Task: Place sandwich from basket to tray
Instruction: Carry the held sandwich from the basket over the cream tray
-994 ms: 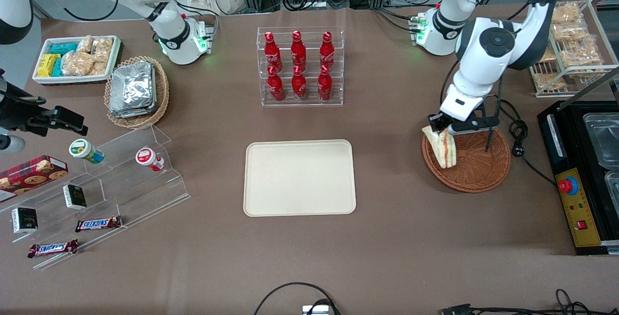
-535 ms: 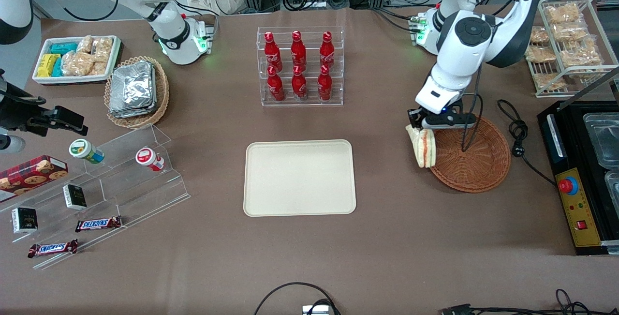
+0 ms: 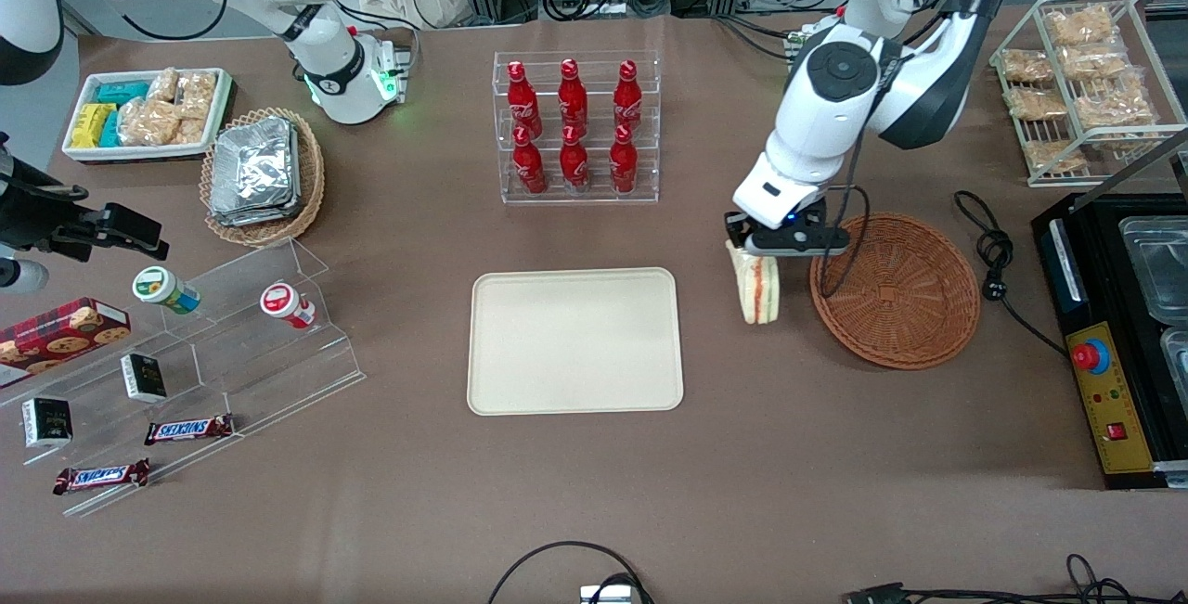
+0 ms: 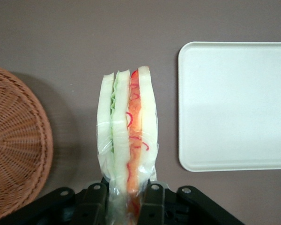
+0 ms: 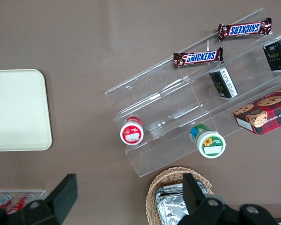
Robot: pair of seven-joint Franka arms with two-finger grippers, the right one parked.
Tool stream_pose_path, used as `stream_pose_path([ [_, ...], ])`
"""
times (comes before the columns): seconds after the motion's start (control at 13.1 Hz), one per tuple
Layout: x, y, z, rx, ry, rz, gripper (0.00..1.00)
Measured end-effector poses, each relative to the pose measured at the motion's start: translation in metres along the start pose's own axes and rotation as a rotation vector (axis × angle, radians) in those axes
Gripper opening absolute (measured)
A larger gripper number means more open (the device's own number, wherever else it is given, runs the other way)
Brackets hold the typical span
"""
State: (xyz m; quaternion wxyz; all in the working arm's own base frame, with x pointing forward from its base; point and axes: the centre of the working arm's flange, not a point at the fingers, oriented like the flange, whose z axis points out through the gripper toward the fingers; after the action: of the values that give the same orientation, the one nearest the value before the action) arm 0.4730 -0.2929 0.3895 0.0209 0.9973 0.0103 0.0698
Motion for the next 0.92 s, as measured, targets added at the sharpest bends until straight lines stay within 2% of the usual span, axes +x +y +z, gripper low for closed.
stream_pose_path([
  [0.15,0.003,0.023,0.01,0.003,0.001,-0.006,0.22],
  [0.38,0.008,0.064,0.024,-0.001,-0.018,0.002,0.22],
  [0.61,0.016,0.1,0.044,0.023,-0.02,0.028,0.23],
  [0.92,0.016,0.131,0.082,0.021,-0.051,0.077,0.26],
])
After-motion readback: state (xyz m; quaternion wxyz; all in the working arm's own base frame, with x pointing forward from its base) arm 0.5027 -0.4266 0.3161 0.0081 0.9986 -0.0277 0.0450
